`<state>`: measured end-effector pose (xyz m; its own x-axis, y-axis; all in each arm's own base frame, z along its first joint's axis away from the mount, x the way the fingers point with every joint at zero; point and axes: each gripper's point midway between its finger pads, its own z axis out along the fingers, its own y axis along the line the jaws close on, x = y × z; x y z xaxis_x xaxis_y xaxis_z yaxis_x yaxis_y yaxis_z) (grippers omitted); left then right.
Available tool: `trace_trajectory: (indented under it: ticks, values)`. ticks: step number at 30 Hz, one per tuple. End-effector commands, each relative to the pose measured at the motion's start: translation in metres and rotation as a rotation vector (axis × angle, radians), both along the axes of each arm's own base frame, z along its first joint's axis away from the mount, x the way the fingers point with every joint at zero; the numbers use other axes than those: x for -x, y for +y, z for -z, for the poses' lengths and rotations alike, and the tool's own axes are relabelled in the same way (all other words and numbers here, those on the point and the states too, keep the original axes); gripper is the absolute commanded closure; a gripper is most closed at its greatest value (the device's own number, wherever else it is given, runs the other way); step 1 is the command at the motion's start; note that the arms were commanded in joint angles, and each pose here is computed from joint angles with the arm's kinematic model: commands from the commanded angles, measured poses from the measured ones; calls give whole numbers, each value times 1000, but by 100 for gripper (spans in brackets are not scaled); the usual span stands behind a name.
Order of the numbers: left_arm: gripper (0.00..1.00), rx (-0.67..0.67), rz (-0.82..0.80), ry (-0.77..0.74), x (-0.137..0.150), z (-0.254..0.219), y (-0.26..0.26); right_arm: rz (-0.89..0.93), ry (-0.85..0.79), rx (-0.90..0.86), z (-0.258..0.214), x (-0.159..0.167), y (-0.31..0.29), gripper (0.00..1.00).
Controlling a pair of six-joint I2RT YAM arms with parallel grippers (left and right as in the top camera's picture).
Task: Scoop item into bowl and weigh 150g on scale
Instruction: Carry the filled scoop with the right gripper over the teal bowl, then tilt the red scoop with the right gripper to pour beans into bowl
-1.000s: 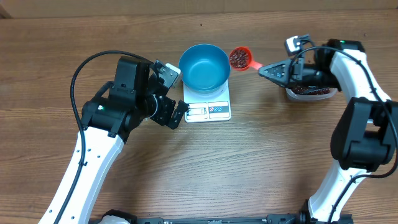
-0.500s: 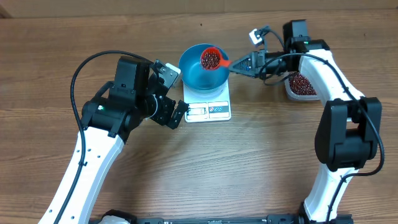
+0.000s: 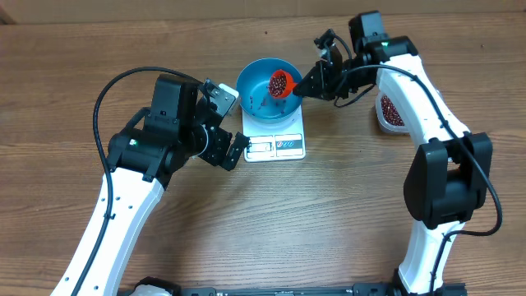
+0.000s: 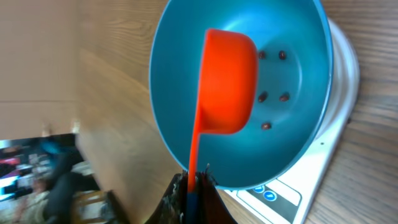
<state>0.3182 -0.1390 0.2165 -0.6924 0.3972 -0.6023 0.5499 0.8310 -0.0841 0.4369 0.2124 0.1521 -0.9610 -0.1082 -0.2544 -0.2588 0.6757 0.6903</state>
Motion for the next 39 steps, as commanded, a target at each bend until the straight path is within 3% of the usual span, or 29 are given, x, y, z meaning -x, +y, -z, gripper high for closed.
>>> trace_trajectory:
  ticks: [1, 24, 39]
  values:
    - [0, 8, -10, 7, -2, 1, 0, 17, -100, 150, -13, -12, 2, 96]
    - [0, 8, -10, 7, -2, 1, 0, 60, -441, 787, -30, -6, 20, 96]
    - [0, 8, -10, 7, -2, 1, 0, 50, -509, 800, -47, 5, 37, 96]
